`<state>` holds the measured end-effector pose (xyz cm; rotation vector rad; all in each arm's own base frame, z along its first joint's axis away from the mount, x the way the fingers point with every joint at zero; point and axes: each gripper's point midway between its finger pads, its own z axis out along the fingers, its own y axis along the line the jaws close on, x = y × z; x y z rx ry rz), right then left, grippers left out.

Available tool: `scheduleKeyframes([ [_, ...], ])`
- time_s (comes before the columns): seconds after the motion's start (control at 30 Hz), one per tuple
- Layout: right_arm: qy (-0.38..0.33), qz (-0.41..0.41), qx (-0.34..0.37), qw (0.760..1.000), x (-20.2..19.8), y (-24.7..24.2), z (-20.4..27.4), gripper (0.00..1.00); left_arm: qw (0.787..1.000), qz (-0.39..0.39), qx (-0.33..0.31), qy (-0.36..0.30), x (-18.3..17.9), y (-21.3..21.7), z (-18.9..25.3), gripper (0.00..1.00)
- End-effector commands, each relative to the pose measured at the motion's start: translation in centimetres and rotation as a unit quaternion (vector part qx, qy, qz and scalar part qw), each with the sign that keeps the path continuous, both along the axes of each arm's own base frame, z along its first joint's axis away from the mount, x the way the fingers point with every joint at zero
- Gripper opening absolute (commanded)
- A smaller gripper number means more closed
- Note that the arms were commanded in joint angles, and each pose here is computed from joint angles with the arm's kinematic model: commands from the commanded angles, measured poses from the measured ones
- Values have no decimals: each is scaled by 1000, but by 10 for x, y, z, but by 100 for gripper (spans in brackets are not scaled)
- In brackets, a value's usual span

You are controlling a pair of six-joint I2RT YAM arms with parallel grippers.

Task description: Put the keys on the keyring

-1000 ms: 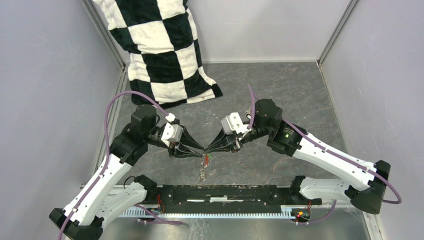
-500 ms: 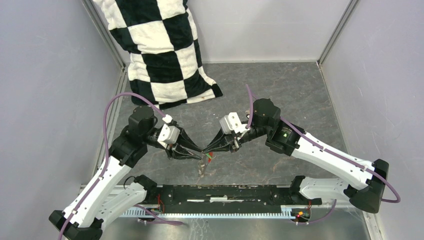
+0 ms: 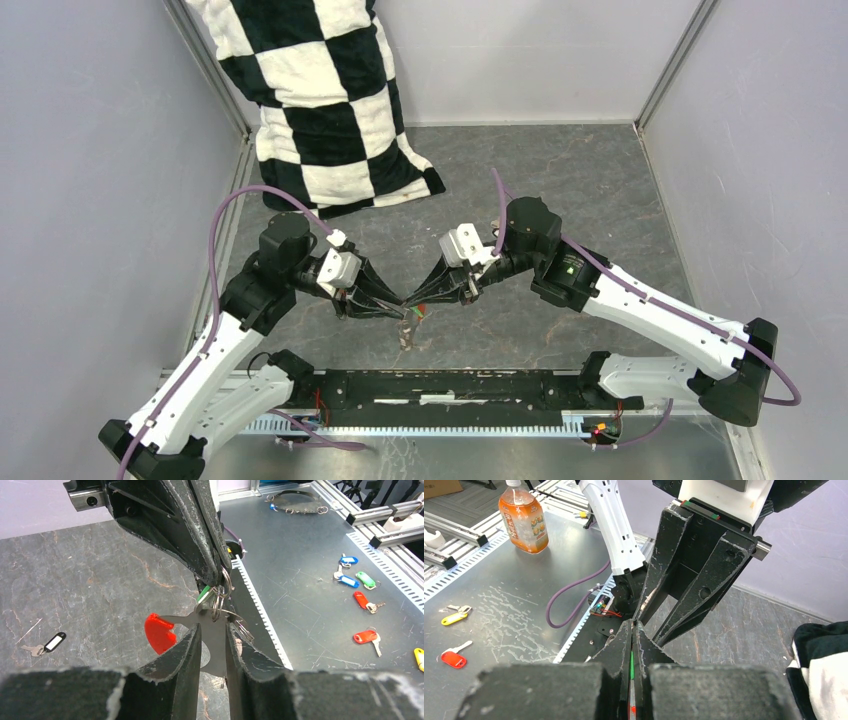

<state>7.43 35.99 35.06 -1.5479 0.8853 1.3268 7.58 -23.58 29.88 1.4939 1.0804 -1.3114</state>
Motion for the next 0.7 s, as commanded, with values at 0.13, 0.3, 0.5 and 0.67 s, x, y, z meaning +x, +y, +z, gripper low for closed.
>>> scheduleKeyframes([
  [0.13, -12, 5, 27, 1000, 0, 1, 14, 0, 1000, -19, -11, -4, -6, 0, 8, 34],
  [0.3, -9, 10, 25, 1000, -1, 2, 13, 0, 1000, -9, -9, -7, -2, -1, 7, 37],
  [0.5, -7, 9, 23, 1000, 0, 3, 11, 0, 1000, -7, -11, -14, -1, -1, 9, 35],
  [0.67, -8, 8, 24, 1000, 0, 3, 11, 0, 1000, -8, -11, -13, -1, -1, 9, 27],
])
